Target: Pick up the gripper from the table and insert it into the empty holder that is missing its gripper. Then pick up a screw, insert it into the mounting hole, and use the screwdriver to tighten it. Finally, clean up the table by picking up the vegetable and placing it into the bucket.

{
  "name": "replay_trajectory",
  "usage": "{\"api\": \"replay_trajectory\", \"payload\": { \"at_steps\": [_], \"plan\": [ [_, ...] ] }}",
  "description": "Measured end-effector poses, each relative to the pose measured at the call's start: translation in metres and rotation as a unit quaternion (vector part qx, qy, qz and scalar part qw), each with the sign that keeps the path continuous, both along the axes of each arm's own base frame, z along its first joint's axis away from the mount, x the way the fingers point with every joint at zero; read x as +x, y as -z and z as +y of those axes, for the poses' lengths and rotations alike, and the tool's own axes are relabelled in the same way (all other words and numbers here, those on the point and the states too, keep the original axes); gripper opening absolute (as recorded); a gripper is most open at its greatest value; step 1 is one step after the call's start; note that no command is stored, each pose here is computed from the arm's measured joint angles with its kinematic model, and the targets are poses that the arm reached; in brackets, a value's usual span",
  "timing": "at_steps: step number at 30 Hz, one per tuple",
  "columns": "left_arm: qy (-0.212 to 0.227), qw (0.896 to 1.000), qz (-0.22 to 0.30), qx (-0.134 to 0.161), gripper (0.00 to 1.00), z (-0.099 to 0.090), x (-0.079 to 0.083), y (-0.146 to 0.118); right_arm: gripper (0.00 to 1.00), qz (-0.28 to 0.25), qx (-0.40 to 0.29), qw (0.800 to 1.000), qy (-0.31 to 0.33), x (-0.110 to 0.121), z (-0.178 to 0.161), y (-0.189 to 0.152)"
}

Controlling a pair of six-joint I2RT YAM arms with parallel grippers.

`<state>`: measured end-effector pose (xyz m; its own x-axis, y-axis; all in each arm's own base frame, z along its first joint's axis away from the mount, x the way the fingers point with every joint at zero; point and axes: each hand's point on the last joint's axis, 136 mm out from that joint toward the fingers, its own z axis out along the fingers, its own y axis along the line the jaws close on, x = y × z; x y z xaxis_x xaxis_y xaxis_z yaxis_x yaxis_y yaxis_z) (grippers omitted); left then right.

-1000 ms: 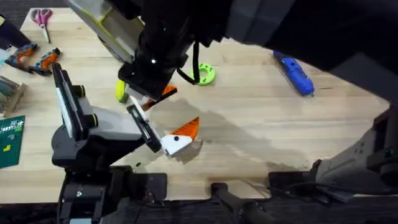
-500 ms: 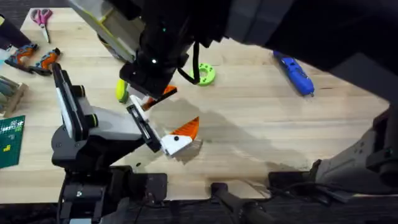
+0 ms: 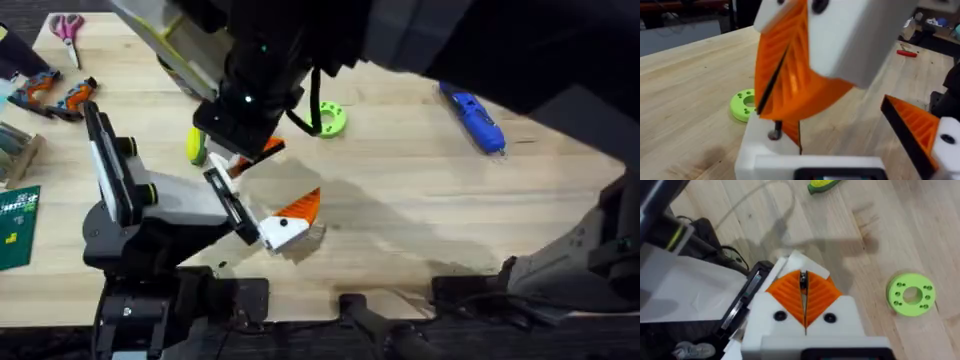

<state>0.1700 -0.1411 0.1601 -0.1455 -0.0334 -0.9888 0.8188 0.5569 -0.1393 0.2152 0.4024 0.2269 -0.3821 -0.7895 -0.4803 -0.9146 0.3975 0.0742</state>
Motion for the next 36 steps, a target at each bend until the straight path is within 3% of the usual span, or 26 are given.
{"api": "replay_trajectory", "payload": {
  "at_steps": [36],
  "plan": [
    [0.003,1.000,0.001,-0.001,0.986,-0.0006,-0.0009,0.0001,0.006,0.013,0.008,1.000,-0.008,-0.0029,0.0065,0.0021]
  ]
}}
